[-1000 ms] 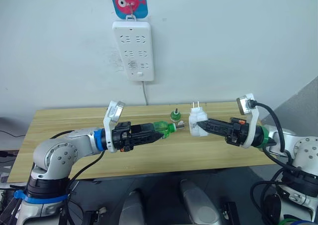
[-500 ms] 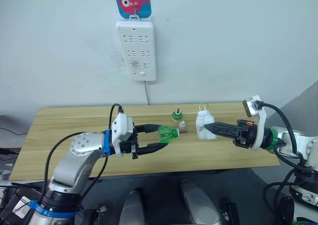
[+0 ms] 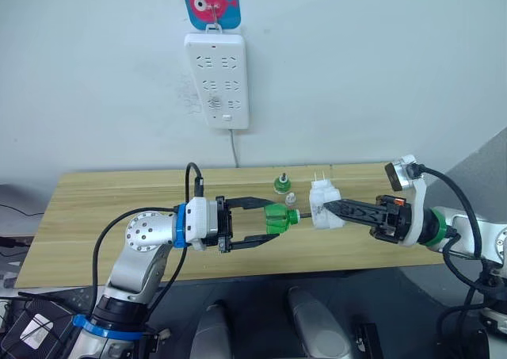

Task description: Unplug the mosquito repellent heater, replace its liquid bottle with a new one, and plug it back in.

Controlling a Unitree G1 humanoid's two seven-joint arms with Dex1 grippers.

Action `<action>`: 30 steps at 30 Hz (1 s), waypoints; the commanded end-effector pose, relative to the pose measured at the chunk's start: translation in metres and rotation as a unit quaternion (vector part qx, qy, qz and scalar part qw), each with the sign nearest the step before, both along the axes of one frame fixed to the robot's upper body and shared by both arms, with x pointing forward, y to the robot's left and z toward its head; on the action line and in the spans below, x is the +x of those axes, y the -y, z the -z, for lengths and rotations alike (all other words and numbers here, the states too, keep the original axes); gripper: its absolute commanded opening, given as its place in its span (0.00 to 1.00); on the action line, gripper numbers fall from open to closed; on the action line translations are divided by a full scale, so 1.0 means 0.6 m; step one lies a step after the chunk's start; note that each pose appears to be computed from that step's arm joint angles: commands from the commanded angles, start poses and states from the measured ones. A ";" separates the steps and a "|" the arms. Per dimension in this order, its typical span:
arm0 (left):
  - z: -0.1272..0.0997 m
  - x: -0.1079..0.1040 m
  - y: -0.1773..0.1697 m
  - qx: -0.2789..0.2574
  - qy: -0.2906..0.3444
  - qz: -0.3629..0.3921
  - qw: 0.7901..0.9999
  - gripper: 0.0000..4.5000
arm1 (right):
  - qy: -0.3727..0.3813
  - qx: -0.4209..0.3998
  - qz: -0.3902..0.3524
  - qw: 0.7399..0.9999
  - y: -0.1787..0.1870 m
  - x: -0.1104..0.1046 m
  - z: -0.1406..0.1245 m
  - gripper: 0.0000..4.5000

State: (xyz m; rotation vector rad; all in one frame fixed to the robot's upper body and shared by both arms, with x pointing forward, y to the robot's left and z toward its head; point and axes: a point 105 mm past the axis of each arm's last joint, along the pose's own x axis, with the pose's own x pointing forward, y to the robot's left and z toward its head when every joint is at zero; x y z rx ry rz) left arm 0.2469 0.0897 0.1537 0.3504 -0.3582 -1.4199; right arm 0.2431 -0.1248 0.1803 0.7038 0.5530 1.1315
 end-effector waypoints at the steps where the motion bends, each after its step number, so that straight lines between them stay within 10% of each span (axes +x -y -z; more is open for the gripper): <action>1: -0.011 -0.005 0.003 -0.008 0.011 0.008 1.000 0.52 | 0.009 0.023 -0.011 1.000 -0.007 -0.010 -0.022 0.65; 30: -0.026 -0.017 0.029 -0.046 -0.038 0.018 0.998 0.52 | -0.010 0.027 -0.033 0.999 -0.012 -0.027 -0.020 0.65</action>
